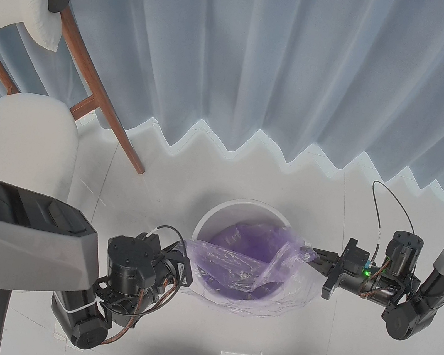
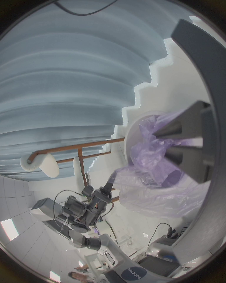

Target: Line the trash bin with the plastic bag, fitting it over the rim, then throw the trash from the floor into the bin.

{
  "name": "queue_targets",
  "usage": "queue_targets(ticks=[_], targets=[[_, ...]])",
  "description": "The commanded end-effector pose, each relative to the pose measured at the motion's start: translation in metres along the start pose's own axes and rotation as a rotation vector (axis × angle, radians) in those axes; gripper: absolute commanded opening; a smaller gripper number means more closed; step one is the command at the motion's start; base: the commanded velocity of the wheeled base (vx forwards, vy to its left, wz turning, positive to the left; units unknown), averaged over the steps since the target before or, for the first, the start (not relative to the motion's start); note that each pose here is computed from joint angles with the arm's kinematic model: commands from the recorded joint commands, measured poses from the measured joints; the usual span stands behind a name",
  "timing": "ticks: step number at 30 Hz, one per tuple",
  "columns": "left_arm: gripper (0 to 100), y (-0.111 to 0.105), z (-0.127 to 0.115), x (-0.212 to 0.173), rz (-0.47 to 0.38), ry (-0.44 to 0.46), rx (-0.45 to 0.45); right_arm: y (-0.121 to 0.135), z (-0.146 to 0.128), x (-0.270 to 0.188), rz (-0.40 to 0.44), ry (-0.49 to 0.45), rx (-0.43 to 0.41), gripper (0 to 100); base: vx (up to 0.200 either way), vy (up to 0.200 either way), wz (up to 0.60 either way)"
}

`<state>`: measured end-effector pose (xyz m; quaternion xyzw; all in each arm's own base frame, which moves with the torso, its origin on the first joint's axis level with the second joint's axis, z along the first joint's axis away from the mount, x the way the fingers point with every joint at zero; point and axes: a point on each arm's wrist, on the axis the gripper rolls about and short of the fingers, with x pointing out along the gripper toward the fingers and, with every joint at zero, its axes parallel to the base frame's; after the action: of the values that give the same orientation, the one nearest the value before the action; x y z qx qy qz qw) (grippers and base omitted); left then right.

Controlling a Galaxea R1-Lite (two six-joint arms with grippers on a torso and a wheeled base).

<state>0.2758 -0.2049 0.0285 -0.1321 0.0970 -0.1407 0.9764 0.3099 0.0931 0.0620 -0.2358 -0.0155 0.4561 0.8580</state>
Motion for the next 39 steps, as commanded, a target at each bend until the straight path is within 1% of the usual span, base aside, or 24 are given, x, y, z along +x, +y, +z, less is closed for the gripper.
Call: queue_targets(ticks=[1, 4, 6, 10, 11, 12, 14, 15, 17, 19, 20, 23, 25, 27, 31, 34, 35, 38, 39], targets=[[0, 0.000, 0.001, 0.000, 0.001, -0.003, 0.004, -0.003, 0.005, 0.001, -0.019, -0.018, -0.010, 0, 0.000, 0.000, 0.00], [0, 0.000, 0.000, 0.000, 0.000, 0.000, 0.007, -0.013, 0.012, 0.006, -0.061, -0.067, -0.028, 0, 0.000, 0.000, 0.00], [0, 0.000, 0.000, 0.000, 0.000, -0.002, 0.006, -0.017, 0.014, 0.008, -0.079, -0.080, -0.023, 0, 0.000, 0.000, 0.00], [0, 0.001, 0.006, 0.000, 0.001, -0.017, -0.002, -0.033, 0.016, 0.023, -0.163, -0.127, 0.031, 0, 0.000, 0.000, 0.00], [0, 0.001, 0.007, 0.000, 0.001, -0.020, -0.005, -0.035, 0.017, 0.024, -0.172, -0.133, 0.037, 0, 0.000, 0.000, 0.00], [0, 0.001, 0.012, 0.000, -0.003, -0.035, -0.012, -0.043, 0.018, 0.028, -0.210, -0.153, 0.063, 0, 0.000, 0.000, 0.00], [0, 0.001, 0.016, 0.000, -0.004, -0.047, -0.018, -0.048, 0.019, 0.031, -0.233, -0.162, 0.082, 0, 0.000, 0.000, 0.00], [0, 0.002, 0.024, -0.001, -0.007, -0.069, -0.029, -0.059, 0.021, 0.036, -0.276, -0.181, 0.116, 0, 0.000, 0.000, 0.00], [0, 0.003, 0.031, -0.001, -0.029, -0.079, -0.034, -0.070, 0.020, 0.042, -0.315, -0.203, 0.148, 0, 0.000, 0.000, 0.00], [0, 0.003, 0.032, 0.000, -0.033, -0.082, -0.036, -0.072, 0.020, 0.045, -0.323, -0.207, 0.155, 0, 0.000, 0.000, 0.00], [0, 0.009, 0.043, 0.007, -0.037, -0.118, -0.052, -0.088, 0.018, 0.056, -0.374, -0.228, 0.182, 0, 0.000, 0.000, 0.00], [0, 0.015, 0.057, 0.019, -0.021, -0.182, -0.075, -0.109, 0.015, 0.064, -0.416, -0.234, 0.206, 0, 0.000, 0.000, 0.00], [0, 0.020, 0.059, 0.021, -0.013, -0.189, -0.088, -0.120, 0.014, 0.068, -0.428, -0.226, 0.216, 0, 0.000, 0.000, 0.00], [0, 0.019, 0.059, 0.023, -0.018, -0.194, -0.119, -0.132, 0.012, 0.071, -0.441, -0.216, 0.220, 0, 0.000, 0.000, 0.00], [0, 0.017, 0.059, 0.034, -0.028, -0.215, -0.161, -0.145, 0.013, 0.081, -0.466, -0.220, 0.229, 0, 0.000, 0.000, 0.00], [0, 0.019, 0.059, 0.040, -0.026, -0.223, -0.181, -0.146, 0.010, 0.083, -0.464, -0.213, 0.245, 0, 0.000, 0.000, 0.00], [0, 0.026, 0.049, 0.046, -0.008, -0.202, -0.187, -0.145, -0.001, 0.088, -0.456, -0.184, 0.269, 0, 0.000, 0.000, 0.00], [0, 0.031, 0.039, 0.050, 0.011, -0.177, -0.181, -0.143, -0.014, 0.092, -0.451, -0.165, 0.282, 0, 0.000, 0.000, 0.00], [0, 0.033, 0.036, 0.051, 0.017, -0.170, -0.179, -0.141, -0.022, 0.094, -0.451, -0.151, 0.289, 0, 0.000, 0.000, 0.00]])
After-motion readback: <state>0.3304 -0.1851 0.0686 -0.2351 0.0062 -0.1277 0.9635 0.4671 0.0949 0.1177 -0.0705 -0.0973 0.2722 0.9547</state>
